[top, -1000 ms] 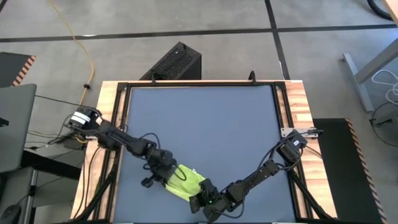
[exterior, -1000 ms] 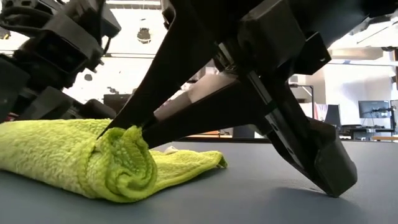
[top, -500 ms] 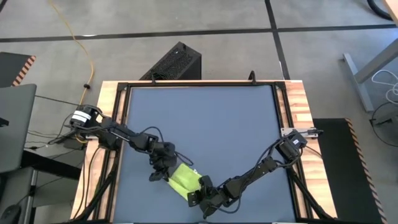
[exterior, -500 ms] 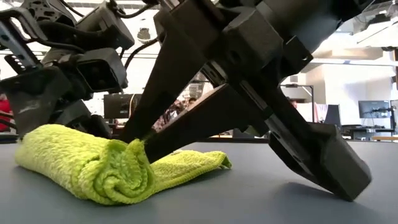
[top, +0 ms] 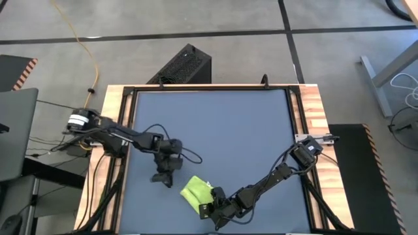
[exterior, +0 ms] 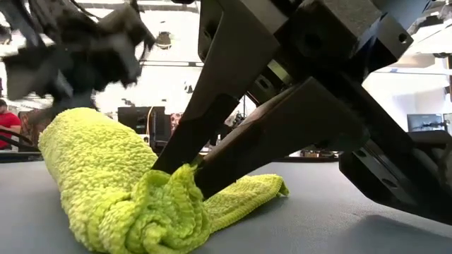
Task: Roll towel
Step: Roll the green towel
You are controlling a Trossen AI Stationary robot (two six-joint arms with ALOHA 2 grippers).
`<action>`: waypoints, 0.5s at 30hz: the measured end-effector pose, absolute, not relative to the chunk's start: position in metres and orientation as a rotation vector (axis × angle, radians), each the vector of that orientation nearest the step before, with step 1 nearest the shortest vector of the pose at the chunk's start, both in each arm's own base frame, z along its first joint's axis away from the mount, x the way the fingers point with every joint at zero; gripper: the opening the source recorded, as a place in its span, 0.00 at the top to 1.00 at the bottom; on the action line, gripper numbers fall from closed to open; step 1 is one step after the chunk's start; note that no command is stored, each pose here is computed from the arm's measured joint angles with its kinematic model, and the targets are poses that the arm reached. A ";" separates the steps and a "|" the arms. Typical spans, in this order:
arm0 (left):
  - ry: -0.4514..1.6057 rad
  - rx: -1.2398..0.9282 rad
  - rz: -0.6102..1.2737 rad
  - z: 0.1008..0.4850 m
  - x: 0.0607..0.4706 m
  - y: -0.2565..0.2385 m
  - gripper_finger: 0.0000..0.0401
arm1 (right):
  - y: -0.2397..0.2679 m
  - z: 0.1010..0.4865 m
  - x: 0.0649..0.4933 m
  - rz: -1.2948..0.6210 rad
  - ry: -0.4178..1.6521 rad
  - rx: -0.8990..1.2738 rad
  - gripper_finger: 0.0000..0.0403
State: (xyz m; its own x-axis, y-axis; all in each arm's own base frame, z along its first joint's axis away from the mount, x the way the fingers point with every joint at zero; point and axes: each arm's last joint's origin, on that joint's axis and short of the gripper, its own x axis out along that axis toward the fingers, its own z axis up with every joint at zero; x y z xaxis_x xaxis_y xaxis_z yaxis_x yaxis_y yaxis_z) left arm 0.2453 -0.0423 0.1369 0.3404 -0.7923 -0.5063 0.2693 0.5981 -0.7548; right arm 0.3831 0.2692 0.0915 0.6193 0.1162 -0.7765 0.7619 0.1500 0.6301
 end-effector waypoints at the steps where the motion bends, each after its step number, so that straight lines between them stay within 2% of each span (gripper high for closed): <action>1: 0.941 -0.578 -0.779 0.147 0.244 -0.043 0.81 | 0.269 0.092 0.383 -0.548 0.816 1.366 0.95; 6: 0.630 -0.292 -0.745 0.194 0.236 -0.059 0.85 | 0.264 0.091 0.386 -0.557 0.809 1.368 0.95; 9: 0.439 -0.156 -0.657 0.214 0.234 -0.080 0.88 | 0.264 0.091 0.387 -0.555 0.811 1.361 0.95; 12: 0.392 -0.099 -0.593 0.208 0.238 -0.101 0.92 | 0.261 0.092 0.388 -0.558 0.805 1.361 0.95; 15: 0.472 -0.127 -0.541 0.184 0.246 -0.113 0.97 | 0.261 0.092 0.389 -0.559 0.804 1.361 0.95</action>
